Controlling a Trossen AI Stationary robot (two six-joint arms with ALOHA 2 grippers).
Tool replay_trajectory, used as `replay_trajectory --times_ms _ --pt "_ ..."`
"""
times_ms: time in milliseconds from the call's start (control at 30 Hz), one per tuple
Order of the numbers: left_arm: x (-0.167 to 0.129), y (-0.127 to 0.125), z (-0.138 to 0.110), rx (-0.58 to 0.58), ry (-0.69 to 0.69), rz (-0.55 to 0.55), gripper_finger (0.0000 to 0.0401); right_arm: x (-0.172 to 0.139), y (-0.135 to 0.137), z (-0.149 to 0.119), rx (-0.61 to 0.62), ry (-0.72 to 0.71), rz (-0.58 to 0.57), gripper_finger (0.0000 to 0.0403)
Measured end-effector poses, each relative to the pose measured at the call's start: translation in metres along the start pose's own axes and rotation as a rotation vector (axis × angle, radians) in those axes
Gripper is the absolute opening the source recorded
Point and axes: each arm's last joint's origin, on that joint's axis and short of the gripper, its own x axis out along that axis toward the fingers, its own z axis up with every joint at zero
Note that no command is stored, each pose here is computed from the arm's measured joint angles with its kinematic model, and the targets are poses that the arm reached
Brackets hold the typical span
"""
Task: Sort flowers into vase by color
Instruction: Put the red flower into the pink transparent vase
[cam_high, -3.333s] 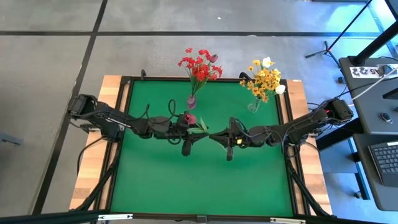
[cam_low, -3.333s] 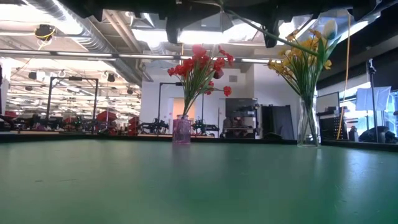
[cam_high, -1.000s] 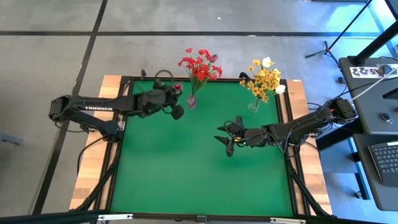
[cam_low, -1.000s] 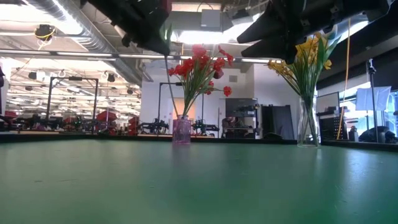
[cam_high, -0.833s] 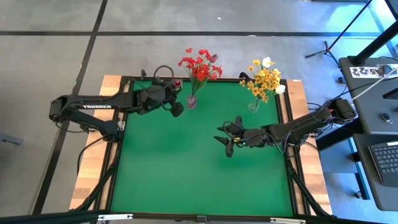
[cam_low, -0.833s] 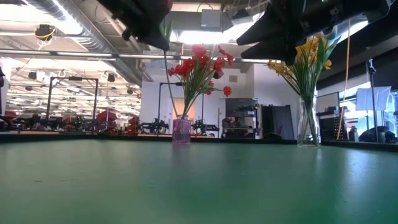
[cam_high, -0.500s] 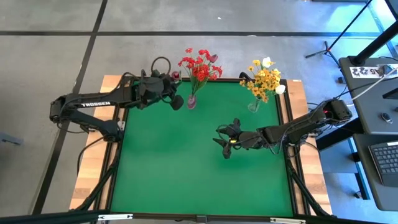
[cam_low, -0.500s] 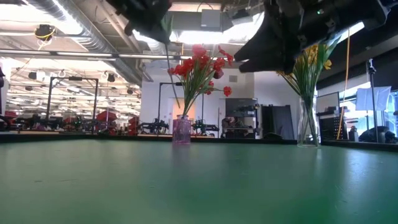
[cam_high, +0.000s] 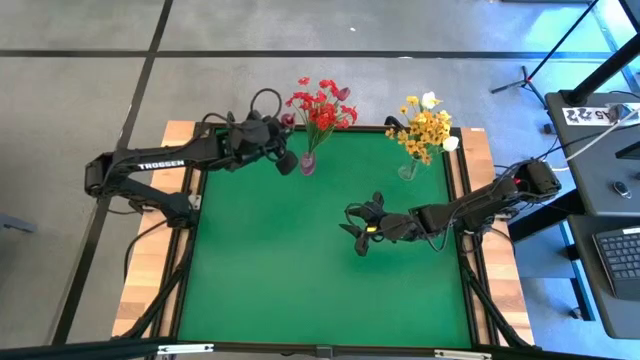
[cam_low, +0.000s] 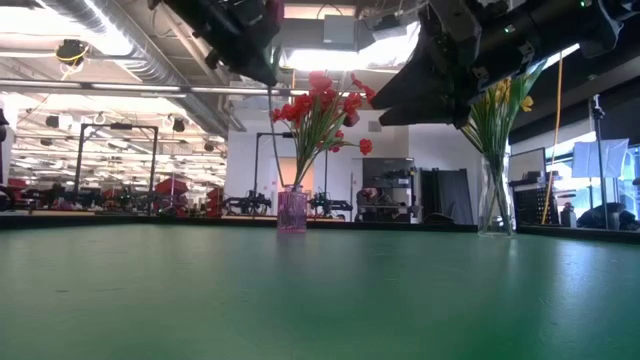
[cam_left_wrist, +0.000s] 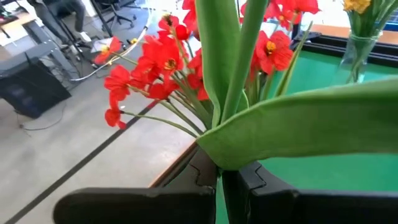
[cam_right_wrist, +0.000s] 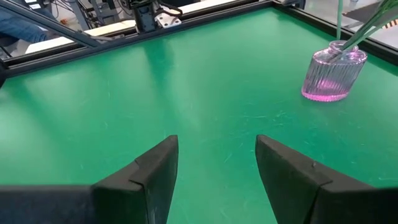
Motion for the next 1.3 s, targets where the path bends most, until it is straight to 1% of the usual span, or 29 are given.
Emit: replay_trajectory --times_ms 333,467,600,700,900,1167,1300 --pt "-0.001 -0.002 0.002 0.02 -0.008 -0.017 0.0 0.0 0.0 0.0 0.013 0.001 -0.002 0.0214" --pt "-0.004 -0.002 0.009 0.012 -0.029 -0.019 0.0 0.0 0.0 -0.001 0.011 0.005 -0.005 0.0214" --pt "-0.009 -0.003 0.018 0.002 -0.059 -0.047 0.0 0.0 -0.001 -0.001 0.011 0.002 -0.012 0.0214" --pt "-0.011 -0.006 0.02 0.003 -0.066 -0.059 0.0 0.0 -0.001 -0.001 0.01 0.003 -0.012 0.0214" --pt "-0.001 -0.011 0.012 0.02 0.004 -0.057 0.0 0.001 0.0 -0.002 0.007 0.009 -0.014 0.0214" --pt "0.022 -0.015 0.001 0.041 0.075 -0.032 0.0 0.005 0.0 -0.007 0.006 0.025 -0.022 0.0214" --pt "0.028 -0.017 -0.002 0.041 0.093 -0.057 0.0 0.006 0.0 -0.008 0.016 0.029 -0.025 0.0214"
